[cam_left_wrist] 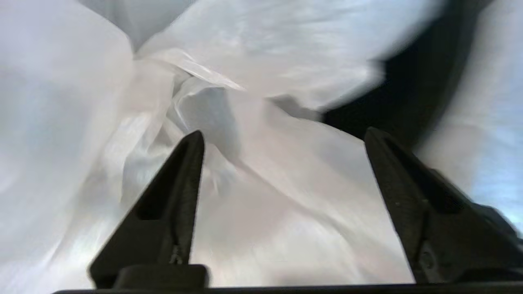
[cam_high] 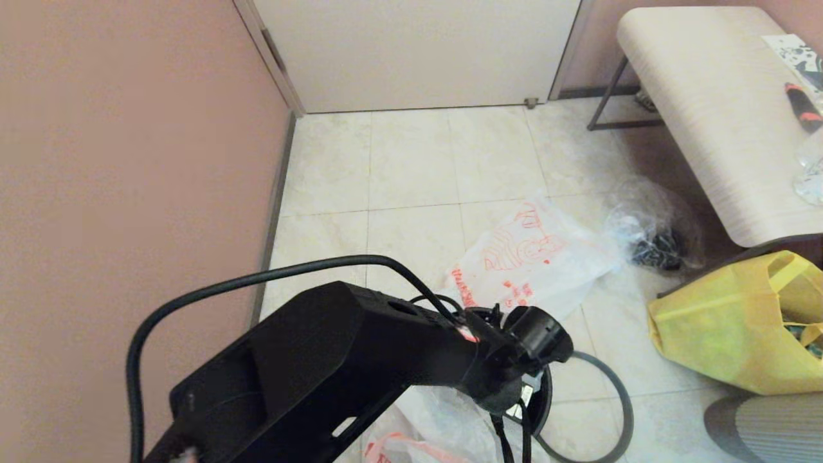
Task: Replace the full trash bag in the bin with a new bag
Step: Put the new garbage bag on the trash can
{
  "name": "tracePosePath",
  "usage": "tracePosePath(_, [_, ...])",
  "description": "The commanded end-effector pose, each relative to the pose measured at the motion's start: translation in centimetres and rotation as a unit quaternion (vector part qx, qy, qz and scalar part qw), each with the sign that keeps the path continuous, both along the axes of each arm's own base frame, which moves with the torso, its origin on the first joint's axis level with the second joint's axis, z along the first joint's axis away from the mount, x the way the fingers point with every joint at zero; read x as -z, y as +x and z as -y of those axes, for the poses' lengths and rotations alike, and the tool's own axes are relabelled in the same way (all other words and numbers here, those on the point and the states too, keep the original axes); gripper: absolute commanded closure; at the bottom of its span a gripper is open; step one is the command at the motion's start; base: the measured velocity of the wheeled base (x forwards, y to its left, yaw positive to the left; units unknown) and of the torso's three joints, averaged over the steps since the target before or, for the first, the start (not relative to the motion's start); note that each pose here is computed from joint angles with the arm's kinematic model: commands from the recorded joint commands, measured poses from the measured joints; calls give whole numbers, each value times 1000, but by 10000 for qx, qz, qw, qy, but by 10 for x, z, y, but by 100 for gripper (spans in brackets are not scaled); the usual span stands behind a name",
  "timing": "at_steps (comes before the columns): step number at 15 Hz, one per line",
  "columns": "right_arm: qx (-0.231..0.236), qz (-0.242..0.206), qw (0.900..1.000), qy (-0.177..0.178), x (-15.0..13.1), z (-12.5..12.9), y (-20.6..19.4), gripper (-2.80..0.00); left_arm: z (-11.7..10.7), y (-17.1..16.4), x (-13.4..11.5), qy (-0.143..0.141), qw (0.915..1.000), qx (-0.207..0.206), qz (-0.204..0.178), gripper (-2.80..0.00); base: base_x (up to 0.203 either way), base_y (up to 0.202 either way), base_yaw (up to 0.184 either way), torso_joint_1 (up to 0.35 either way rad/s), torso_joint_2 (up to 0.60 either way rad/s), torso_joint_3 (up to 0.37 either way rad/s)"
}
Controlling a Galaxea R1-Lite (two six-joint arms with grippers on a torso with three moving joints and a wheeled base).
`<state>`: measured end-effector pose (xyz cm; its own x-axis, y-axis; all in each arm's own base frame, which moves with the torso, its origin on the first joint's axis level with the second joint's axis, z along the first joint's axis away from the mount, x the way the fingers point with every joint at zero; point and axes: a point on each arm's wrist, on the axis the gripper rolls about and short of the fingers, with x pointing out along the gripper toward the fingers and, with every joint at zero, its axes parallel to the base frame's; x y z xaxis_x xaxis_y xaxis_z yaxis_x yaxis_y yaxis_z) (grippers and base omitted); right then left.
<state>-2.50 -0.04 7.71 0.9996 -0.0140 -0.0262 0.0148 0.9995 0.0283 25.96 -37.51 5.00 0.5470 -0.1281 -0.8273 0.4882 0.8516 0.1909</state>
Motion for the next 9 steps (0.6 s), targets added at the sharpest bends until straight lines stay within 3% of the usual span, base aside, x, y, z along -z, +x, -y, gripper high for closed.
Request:
tracePosePath(1, [-9, -7, 10000, 2, 0, 0, 0, 0, -1, -12, -33, -267, 9994, 79, 185, -280, 0, 0, 0, 0, 0, 0])
tracePosePath(5, [-1, -7, 10000, -5, 0, 0, 0, 0, -8, -23, -63, -451, 9987, 37, 220, -280, 0, 0, 0, 0, 0, 0])
tracePosePath(8, [-1, -7, 10000, 2, 0, 0, 0, 0, -25, -42, -105, -702, 9971, -22, 305, -280, 0, 0, 0, 0, 0, 0])
tracePosePath(9, [-1, -7, 10000, 2, 0, 0, 0, 0, -33, -51, -118, -741, 9967, -21, 346, 0, 0, 0, 0, 0, 0, 0])
